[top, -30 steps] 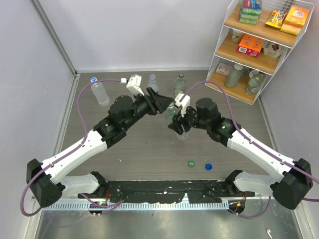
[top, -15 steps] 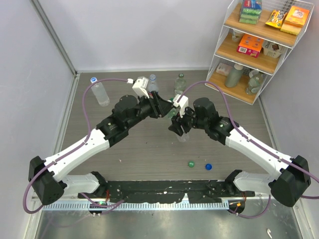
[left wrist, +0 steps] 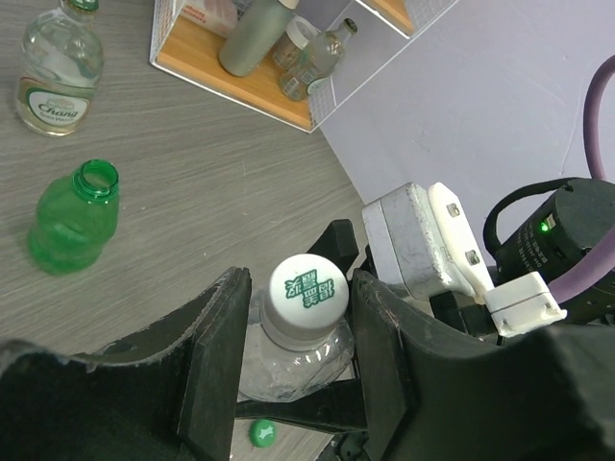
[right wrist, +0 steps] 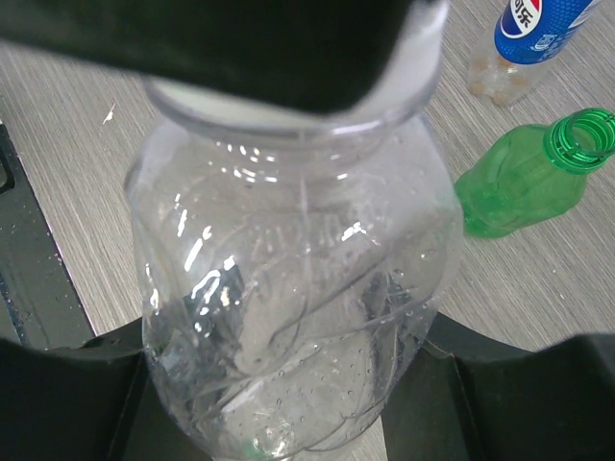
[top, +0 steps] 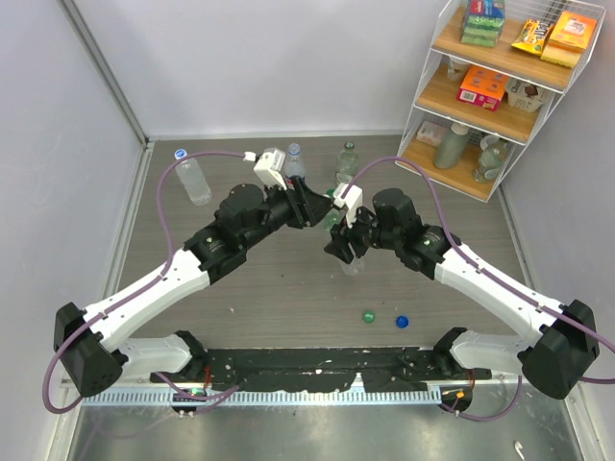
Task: Screw on the bottle caps
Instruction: Screw the bottle cap onto the plastic bottle.
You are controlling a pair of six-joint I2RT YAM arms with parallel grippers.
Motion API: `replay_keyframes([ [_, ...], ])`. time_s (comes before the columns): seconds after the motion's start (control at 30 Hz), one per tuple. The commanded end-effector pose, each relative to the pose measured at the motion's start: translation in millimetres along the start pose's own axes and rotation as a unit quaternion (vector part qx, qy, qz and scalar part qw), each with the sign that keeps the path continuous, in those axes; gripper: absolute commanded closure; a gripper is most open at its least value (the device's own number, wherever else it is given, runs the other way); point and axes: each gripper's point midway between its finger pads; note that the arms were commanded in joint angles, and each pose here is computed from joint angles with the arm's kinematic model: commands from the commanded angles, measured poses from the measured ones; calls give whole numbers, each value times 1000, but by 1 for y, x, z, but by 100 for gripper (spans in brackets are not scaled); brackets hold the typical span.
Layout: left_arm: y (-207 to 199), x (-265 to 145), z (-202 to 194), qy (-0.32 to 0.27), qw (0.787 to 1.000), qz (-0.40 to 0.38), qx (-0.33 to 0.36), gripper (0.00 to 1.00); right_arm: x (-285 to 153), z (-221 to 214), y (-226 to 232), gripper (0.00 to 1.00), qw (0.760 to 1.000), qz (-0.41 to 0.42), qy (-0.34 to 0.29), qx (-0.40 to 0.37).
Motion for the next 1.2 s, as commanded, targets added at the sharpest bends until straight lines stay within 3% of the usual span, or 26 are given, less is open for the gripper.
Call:
replay_keyframes([
  [0.0, -18, -7, 31, -39, 999, -18, 8, 50, -6, 24, 5, 99, 999, 12, -28, -15],
  [0.47, -17, -8, 30, -34, 999, -9, 13, 53, -4, 23, 8, 99, 999, 20, -24, -16],
  [0.93, -20, -7, 23, -16, 999, -20, 30, 69, -6, 25, 7, 99, 999, 18, -27, -15],
  [1.07, -30, -13, 9, 11, 997, -61, 47, 76, -11, 32, 19, 99, 997, 49, -40, -39],
  [1.17, -52, -26, -5, 38, 987, -140, 65, 78, -24, 42, 43, 99, 988, 113, -65, -80],
])
Point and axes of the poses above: each gripper's point midway between its finger pads, its own x axis out along the fingers, its own y axis along the line the jaws close on, z = x × y, and after that the axes turned 6 degrees about x, right-handed
